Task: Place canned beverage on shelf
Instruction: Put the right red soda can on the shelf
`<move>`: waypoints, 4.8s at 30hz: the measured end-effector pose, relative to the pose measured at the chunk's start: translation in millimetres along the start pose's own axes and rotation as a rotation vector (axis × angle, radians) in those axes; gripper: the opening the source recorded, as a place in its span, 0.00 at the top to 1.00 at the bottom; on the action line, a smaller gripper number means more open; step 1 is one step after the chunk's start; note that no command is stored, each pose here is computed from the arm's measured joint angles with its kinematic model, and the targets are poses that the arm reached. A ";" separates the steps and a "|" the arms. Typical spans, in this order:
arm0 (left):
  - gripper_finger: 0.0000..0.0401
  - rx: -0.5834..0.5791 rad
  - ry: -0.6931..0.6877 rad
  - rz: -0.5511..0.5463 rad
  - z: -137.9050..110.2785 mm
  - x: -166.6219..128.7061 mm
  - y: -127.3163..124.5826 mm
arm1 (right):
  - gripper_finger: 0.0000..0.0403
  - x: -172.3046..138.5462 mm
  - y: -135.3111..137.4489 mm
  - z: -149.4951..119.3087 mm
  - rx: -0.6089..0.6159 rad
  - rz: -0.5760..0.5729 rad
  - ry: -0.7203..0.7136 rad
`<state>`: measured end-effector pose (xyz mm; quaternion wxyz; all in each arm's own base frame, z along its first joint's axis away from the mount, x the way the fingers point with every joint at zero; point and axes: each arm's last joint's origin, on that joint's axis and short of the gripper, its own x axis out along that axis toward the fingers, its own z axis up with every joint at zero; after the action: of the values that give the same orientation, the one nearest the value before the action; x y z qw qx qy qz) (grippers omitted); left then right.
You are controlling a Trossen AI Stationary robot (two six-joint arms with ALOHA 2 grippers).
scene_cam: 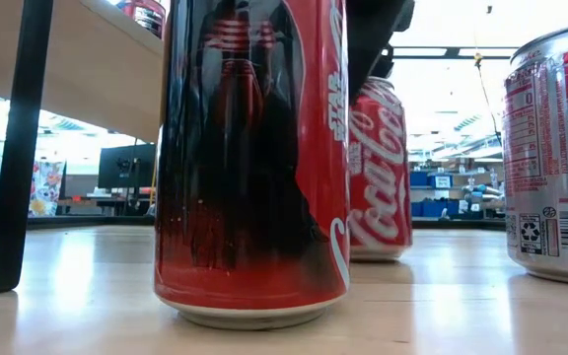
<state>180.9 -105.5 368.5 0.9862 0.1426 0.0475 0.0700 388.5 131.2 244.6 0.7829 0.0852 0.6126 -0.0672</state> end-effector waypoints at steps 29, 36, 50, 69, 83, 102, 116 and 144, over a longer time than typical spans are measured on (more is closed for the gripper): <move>0.04 -0.011 0.060 -0.011 -7.5 0.4 -1.9 | 0.16 31.1 1.1 -14.2 -0.103 -0.035 0.000; 0.04 -0.032 0.131 -0.023 -16.3 -0.7 -3.7 | 0.23 17.9 0.1 -9.3 -0.193 -0.101 -0.022; 0.04 -0.099 0.072 -0.259 -9.8 -8.8 -32.2 | 0.20 -64.2 16.0 -0.9 -0.213 -0.077 -0.082; 0.04 -0.155 0.212 -0.255 -49.1 31.7 -111.6 | 0.20 -124.6 49.8 0.4 -0.297 0.033 -0.347; 0.04 -0.200 0.265 -0.089 -64.5 59.5 -115.2 | 0.20 -123.2 52.1 14.8 -0.339 0.018 -0.467; 0.14 -0.224 0.284 -0.100 -66.8 68.3 -107.7 | 0.20 -109.0 48.2 41.7 -0.313 0.062 -0.557; 0.23 -0.192 0.330 -0.097 -67.8 57.7 -104.9 | 0.14 -107.6 47.5 52.3 -0.376 0.082 -0.619; 0.22 -0.014 0.323 -0.175 -63.0 27.1 -112.0 | 0.12 -127.9 84.6 19.8 -0.435 -0.134 -0.776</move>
<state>214.3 -190.4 274.1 0.9690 0.1181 0.2168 0.0062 394.2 209.6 377.7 0.9484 -0.1529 0.2775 -0.0143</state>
